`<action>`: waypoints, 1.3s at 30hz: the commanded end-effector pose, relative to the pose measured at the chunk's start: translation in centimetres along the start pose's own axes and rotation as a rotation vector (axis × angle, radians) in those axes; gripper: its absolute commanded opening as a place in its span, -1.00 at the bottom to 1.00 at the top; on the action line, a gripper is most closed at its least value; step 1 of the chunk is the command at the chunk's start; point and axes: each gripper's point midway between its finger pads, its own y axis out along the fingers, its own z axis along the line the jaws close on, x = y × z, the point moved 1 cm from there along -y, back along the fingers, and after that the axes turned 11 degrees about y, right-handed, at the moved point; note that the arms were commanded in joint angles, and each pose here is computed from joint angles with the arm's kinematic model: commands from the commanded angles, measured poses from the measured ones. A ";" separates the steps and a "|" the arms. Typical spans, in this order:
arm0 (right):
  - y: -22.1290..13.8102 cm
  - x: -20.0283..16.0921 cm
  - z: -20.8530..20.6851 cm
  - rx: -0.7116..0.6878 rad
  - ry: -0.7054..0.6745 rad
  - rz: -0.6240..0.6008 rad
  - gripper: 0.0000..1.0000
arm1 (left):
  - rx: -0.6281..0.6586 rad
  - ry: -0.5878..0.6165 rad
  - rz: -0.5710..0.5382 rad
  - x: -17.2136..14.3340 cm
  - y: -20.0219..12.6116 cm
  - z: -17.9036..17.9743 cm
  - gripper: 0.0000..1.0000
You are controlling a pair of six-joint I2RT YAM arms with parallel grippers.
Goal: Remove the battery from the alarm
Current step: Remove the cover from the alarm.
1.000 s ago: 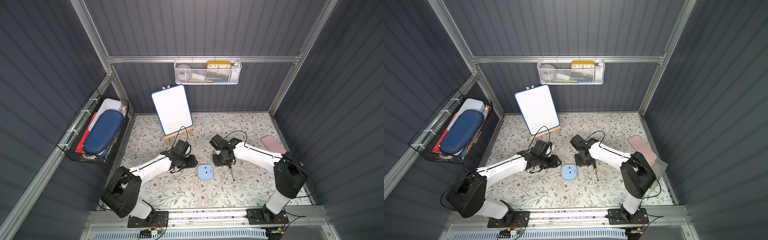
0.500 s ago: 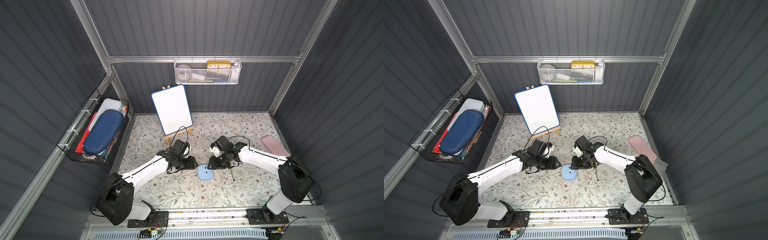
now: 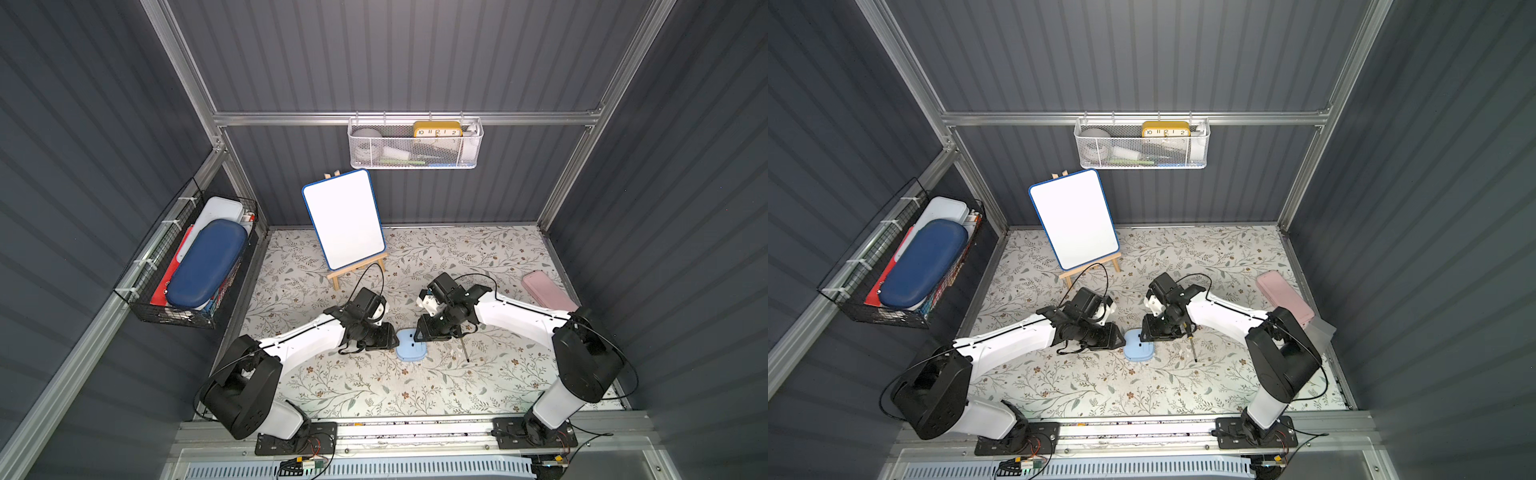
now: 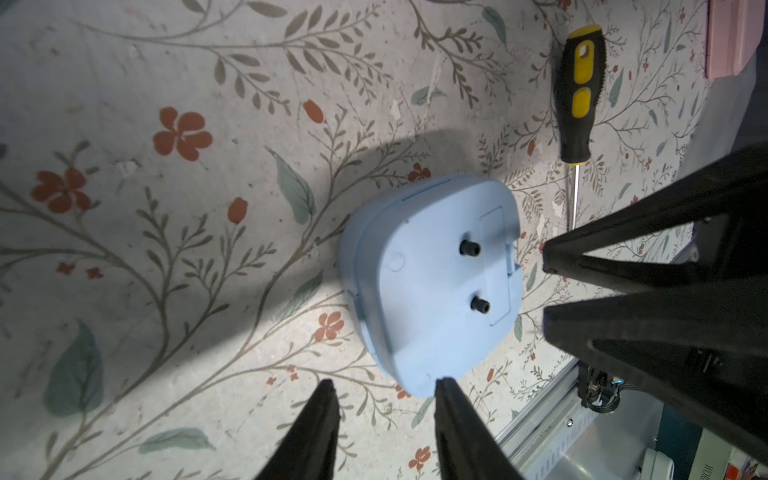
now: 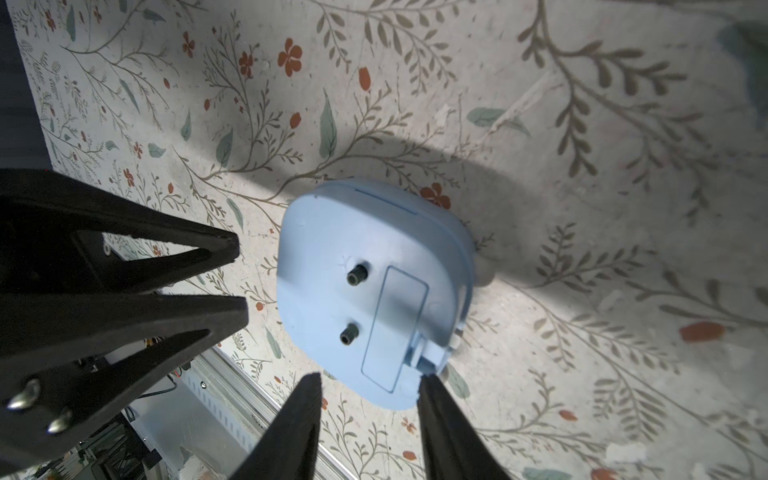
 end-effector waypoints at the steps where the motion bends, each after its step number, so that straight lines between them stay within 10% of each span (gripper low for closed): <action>1: 0.4 -0.7 -0.9 -0.031 0.007 0.035 -0.14 | -0.006 0.015 -0.009 0.7 0.2 -0.2 -0.13; 39: 1.3 -0.1 -0.3 -0.066 0.032 0.012 -0.17 | -0.002 -0.003 0.032 -0.3 2.7 1.1 -0.20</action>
